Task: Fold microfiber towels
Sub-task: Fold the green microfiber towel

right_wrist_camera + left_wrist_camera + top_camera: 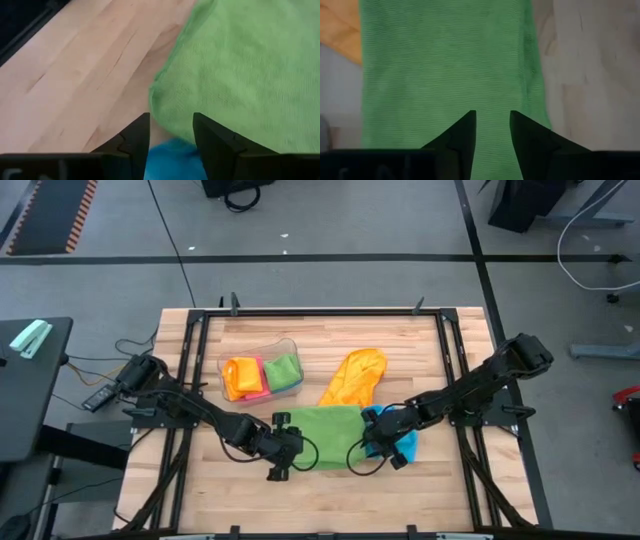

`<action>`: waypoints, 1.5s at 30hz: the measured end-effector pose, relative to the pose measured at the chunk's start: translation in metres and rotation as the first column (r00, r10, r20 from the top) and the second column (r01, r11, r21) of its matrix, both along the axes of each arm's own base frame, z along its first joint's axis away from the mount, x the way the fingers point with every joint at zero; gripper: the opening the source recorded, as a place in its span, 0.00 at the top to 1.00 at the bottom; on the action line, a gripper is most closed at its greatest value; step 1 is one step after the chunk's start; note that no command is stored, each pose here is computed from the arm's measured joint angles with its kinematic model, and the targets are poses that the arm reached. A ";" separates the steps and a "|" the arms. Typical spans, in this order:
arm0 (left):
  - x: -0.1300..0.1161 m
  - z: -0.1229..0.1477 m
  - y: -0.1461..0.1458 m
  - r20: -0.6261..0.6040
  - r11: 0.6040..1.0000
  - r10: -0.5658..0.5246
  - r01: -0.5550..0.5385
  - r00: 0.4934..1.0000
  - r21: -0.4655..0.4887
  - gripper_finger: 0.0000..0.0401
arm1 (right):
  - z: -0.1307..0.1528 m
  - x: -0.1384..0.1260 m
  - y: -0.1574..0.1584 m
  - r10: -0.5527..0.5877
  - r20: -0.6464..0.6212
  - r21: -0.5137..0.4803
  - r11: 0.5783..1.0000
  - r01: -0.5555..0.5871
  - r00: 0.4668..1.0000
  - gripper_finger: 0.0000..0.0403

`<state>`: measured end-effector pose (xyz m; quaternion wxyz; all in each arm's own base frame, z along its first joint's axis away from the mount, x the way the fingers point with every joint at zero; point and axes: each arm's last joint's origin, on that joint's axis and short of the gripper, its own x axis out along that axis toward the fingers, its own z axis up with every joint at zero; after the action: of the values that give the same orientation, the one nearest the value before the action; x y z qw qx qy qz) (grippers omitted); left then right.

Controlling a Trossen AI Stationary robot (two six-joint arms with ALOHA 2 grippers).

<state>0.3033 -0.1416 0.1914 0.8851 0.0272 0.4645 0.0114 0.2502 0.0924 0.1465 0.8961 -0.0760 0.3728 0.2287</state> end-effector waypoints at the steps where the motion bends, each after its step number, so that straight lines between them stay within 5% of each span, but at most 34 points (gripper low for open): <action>1: 0.000 0.000 0.001 0.002 1.000 0.002 -0.002 1.000 0.000 0.69 | 0.000 0.000 0.000 0.002 0.004 -0.002 1.000 -0.002 1.000 0.61; 10: 0.004 -0.002 0.010 -0.011 0.999 -0.023 0.023 1.000 0.045 0.72 | 0.001 0.006 -0.016 0.003 0.038 -0.057 0.998 -0.001 0.999 0.62; 19: 0.006 -0.002 0.010 0.005 0.998 0.054 -0.054 0.999 -0.012 0.69 | 0.003 0.013 -0.035 -0.059 0.092 -0.079 0.995 0.066 0.994 0.62; 45: 0.006 -0.001 0.009 0.014 0.999 0.050 -0.049 0.999 -0.014 0.68 | 0.007 0.017 -0.037 -0.155 0.099 0.012 0.988 0.154 0.983 0.62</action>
<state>0.3095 -0.1323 0.1903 0.8880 0.0096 0.4587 0.0304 0.2670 0.0555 0.1533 0.9288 -0.0563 0.3318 0.1551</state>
